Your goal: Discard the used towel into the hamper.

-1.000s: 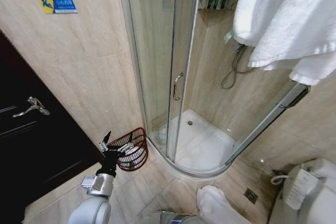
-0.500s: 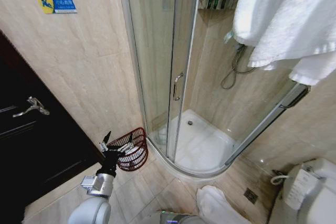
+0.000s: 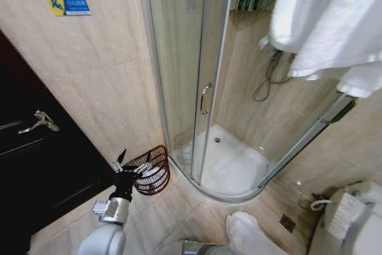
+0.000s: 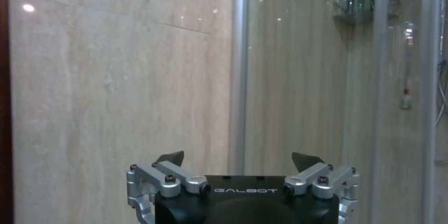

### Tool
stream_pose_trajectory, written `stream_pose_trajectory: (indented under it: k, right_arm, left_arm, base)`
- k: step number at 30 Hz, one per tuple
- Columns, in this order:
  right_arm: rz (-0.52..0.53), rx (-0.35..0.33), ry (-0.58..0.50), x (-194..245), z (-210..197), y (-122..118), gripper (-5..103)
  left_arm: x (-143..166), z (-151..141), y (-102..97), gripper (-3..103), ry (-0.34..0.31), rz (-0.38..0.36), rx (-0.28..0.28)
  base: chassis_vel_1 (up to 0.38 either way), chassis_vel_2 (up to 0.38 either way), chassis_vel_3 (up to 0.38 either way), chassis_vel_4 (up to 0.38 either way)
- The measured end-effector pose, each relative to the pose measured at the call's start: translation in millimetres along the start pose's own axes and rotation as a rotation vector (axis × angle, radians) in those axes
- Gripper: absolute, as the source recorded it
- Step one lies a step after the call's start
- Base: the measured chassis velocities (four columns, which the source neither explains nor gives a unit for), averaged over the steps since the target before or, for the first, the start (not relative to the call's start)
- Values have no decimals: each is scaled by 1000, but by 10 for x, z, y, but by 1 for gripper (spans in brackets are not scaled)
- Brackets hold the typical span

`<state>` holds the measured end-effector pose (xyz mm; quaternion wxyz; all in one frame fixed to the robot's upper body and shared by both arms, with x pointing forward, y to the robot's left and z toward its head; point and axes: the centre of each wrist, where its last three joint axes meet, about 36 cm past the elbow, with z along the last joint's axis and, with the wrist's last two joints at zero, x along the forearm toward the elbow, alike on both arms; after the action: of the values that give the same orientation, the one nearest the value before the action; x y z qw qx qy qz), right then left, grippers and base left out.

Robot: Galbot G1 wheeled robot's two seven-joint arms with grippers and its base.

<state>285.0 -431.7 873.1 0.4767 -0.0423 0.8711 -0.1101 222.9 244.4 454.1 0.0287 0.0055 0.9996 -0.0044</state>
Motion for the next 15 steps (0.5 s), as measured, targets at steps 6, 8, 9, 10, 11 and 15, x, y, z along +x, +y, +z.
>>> stream_pose_trajectory:
  k: [6, 8, 9, 10, 11, 15]
  right_arm:
    - [4, -5, -12, -16, -13, 5, 100]
    - [10, 4, -8, -43, -21, -10, 100]
    - [13, 10, -5, -63, -30, -21, 100]
    - [13, 10, -5, -63, -30, -21, 100]
    - [18, 20, -5, -104, -57, -48, 100]
    - [21, 18, 2, -257, -140, -128, 100]
  left_arm:
    - [0, 0, 1, 100, 0, 0, -1]
    - [0, 0, 2, 100, 0, 0, -1]
    - [0, 0, 2, 100, 0, 0, -1]
    - [0, 0, 2, 100, 0, 0, -1]
    - [0, 0, 1, 100, 0, 0, 0]
    - [0, 0, 0, 100, 0, 0, 0]
  base:
    - [148, 158, -150, -153]
    - [94, 69, -67, -52]
    - [0, 0, 0, 0]
    - [0, 0, 0, 0]
    - [0, 0, 0, 0]
    - [-59, -48, 41, 39]
